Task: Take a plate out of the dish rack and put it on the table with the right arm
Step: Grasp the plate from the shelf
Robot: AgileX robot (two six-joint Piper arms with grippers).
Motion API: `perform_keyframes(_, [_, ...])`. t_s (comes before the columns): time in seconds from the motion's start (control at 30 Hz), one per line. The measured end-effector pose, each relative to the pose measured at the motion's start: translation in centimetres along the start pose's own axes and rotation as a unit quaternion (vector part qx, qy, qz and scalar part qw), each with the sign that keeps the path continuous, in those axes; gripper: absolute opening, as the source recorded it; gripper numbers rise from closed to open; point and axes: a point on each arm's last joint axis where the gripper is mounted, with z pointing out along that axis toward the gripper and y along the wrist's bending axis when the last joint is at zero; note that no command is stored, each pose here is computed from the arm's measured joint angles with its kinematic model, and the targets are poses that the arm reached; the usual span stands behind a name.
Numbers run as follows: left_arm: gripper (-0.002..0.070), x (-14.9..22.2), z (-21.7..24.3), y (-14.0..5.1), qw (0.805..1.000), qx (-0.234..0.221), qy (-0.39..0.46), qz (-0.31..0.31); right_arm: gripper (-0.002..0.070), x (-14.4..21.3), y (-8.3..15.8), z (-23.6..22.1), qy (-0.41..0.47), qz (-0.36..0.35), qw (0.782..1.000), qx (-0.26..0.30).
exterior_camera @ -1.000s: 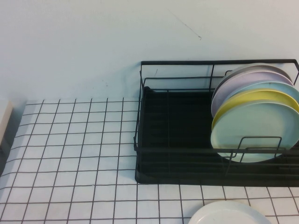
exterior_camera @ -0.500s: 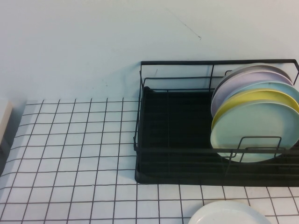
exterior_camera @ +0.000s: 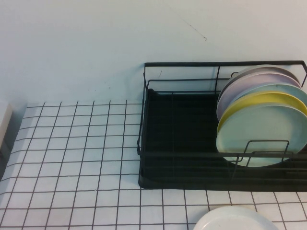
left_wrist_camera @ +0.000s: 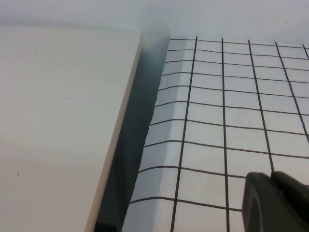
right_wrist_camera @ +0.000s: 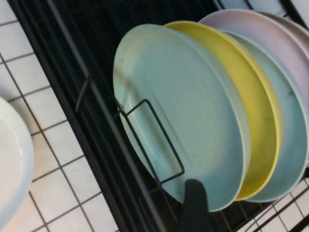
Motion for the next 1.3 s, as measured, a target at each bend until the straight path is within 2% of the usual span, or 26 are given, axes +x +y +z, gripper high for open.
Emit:
perform_keyframes(0.13, [-0.0003,0.0,0.0,0.0,1.000,0.000,0.000,0.000,0.0504,0.8,-1.9,3.5,0.011,-0.023,0.999,-0.035])
perform_keyframes(0.33, [-0.0003,0.0,0.0,0.0,1.000,0.000,0.000,0.000,0.0505,1.8,-3.0,6.9,0.012,-0.048,0.997,-0.065])
perform_keyframes(0.7, [-0.0003,0.0,0.0,0.0,1.000,0.000,0.000,0.000,0.0505,1.6,-2.7,11.0,0.010,-0.074,0.994,-0.079])
perform_keyframes(0.83, [-0.0003,0.0,0.0,0.0,1.000,0.000,0.000,0.000,0.0502,1.5,-2.9,12.3,0.010,-0.076,0.995,-0.066])
perform_keyframes(0.9, [-0.0003,0.0,0.0,0.0,1.000,0.000,0.000,0.000,0.0462,1.6,-3.0,12.6,0.011,-0.075,0.995,-0.061])
perform_keyframes(0.93, [-0.0003,0.0,0.0,0.0,1.000,0.000,0.000,0.000,0.0416,1.6,-3.0,12.8,0.011,-0.074,0.995,-0.061])
perform_keyframes(1.1, [-0.0003,0.0,0.0,0.0,1.000,0.000,0.000,0.000,0.0102,1.5,-3.2,12.8,0.009,-0.068,0.996,-0.060])
perform_keyframes(1.3, [-0.0003,0.0,0.0,0.0,1.000,0.000,0.000,0.000,0.0100,-0.5,-3.7,9.6,-0.003,-0.081,0.996,-0.042])
